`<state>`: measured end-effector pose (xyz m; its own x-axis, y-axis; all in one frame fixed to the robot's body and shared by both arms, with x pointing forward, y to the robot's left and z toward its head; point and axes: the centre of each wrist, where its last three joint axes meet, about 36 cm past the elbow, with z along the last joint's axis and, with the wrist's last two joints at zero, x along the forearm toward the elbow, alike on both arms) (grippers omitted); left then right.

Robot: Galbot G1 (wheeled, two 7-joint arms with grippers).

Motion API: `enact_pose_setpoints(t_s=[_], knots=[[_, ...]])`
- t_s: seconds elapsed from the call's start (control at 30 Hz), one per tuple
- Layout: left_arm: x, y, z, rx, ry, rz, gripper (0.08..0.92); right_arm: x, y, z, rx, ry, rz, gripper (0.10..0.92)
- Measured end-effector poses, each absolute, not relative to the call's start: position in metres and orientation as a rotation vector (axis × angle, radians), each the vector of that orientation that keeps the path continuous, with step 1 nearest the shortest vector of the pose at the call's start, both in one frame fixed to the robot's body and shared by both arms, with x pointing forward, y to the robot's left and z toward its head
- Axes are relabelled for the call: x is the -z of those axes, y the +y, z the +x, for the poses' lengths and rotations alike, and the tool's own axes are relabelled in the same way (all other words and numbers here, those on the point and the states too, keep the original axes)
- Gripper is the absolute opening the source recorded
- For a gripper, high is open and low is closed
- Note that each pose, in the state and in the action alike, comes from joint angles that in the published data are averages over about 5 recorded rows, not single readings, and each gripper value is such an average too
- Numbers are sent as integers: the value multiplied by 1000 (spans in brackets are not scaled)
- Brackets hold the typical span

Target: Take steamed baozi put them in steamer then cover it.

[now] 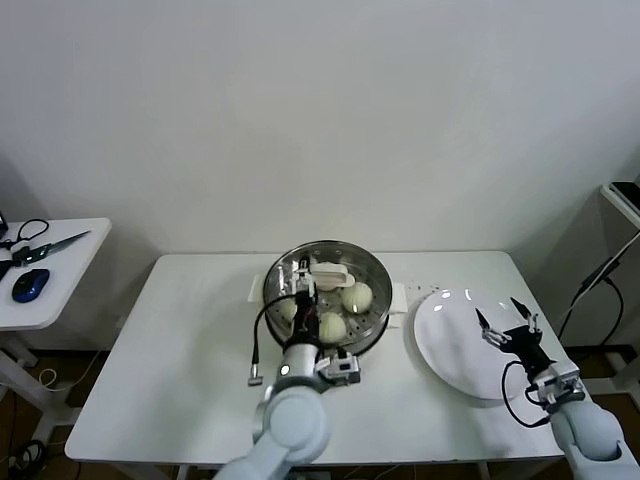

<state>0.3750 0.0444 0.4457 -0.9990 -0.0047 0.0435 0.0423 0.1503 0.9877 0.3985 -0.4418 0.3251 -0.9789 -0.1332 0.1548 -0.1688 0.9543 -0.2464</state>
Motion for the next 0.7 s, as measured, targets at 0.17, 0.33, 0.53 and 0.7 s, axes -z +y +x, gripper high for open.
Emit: enact_pose_setpoints(t_s=[0.17, 0.33, 0.53, 0.7], knots=[[-452, 67, 358, 1931, -2426, 6, 822, -328, -439, 397, -371, -2972, 230, 823], [-457, 100, 345, 1764, -2503, 95, 823, -329, -436, 394, -346, -2979, 226, 823], [-449, 148, 333, 1474, -2560, 184, 823, -330, -433, 388, -324, -2988, 222, 823], [-429, 190, 323, 1201, -2665, 158, 823, -330, -431, 382, -308, -2993, 222, 823]])
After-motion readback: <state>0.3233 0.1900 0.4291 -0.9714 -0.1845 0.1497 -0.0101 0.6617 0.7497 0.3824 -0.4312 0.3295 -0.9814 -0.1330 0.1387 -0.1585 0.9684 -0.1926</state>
